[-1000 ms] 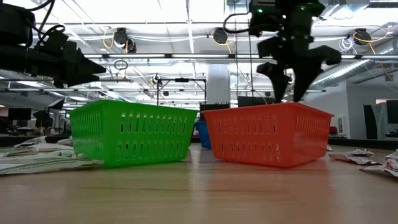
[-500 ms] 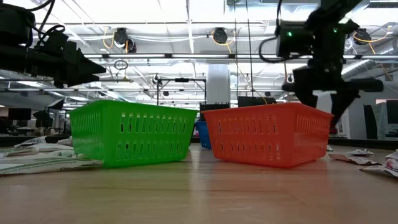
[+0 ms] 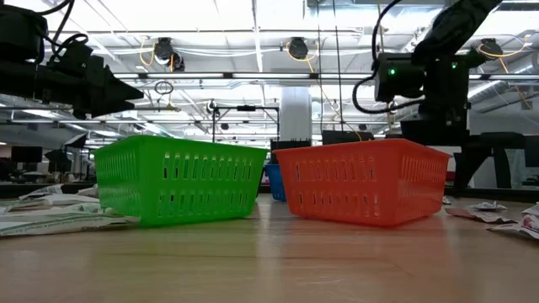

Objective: Pick & Place First Aid Supplies
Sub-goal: Put the orange ointment pack into the orange bin

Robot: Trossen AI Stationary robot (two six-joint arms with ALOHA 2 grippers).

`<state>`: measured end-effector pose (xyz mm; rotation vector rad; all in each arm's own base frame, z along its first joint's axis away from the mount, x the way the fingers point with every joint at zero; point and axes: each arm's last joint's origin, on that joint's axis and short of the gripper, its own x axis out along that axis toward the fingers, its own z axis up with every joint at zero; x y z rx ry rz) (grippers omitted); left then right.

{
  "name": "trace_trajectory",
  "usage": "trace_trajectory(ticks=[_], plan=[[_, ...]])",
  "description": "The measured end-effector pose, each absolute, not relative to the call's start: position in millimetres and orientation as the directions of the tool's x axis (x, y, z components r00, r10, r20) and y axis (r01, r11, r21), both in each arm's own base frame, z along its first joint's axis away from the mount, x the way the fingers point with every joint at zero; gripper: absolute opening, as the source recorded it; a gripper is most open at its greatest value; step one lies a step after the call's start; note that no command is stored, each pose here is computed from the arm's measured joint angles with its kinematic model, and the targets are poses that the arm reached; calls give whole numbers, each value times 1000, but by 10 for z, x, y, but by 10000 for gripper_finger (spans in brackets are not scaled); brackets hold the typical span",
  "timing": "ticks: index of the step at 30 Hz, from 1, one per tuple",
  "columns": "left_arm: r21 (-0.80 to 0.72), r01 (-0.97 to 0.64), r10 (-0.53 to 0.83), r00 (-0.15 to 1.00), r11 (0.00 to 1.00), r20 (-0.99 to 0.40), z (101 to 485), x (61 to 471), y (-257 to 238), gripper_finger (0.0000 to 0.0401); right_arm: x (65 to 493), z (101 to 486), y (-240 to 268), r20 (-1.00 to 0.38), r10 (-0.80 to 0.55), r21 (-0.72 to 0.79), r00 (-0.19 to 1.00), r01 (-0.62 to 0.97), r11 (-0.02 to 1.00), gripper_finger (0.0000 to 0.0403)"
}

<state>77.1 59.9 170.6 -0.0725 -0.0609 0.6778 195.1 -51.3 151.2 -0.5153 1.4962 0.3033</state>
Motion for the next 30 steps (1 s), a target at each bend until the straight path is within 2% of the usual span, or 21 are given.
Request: trace_trajectory(ticks=[5, 8, 11, 17, 19, 30], plan=[[-87, -624, 628, 778, 777, 32, 1706, 771, 598, 324, 1992, 1418, -523, -993, -111, -111, 31, -501, 858, 211], [-87, -624, 628, 777, 777, 32, 1706, 771, 599, 324, 2009, 1390, -526, -994, -108, -104, 22, -502, 858, 193], [-87, -624, 628, 777, 777, 32, 1706, 771, 599, 324, 2012, 1370, -518, -997, -78, -76, 16, -504, 860, 151], [-87, -624, 628, 777, 777, 32, 1706, 771, 599, 324, 1998, 1363, -501, -1000, -27, -29, 10, -498, 867, 35], [-87, -624, 628, 777, 777, 32, 1706, 771, 599, 324, 1993, 1362, -500, -1000, -26, -25, 4, -463, 886, 11], [-87, -624, 628, 777, 776, 32, 1705, 771, 599, 324, 1918, 1625, -481, -1000, -16, -10, -23, -231, 973, 4]])
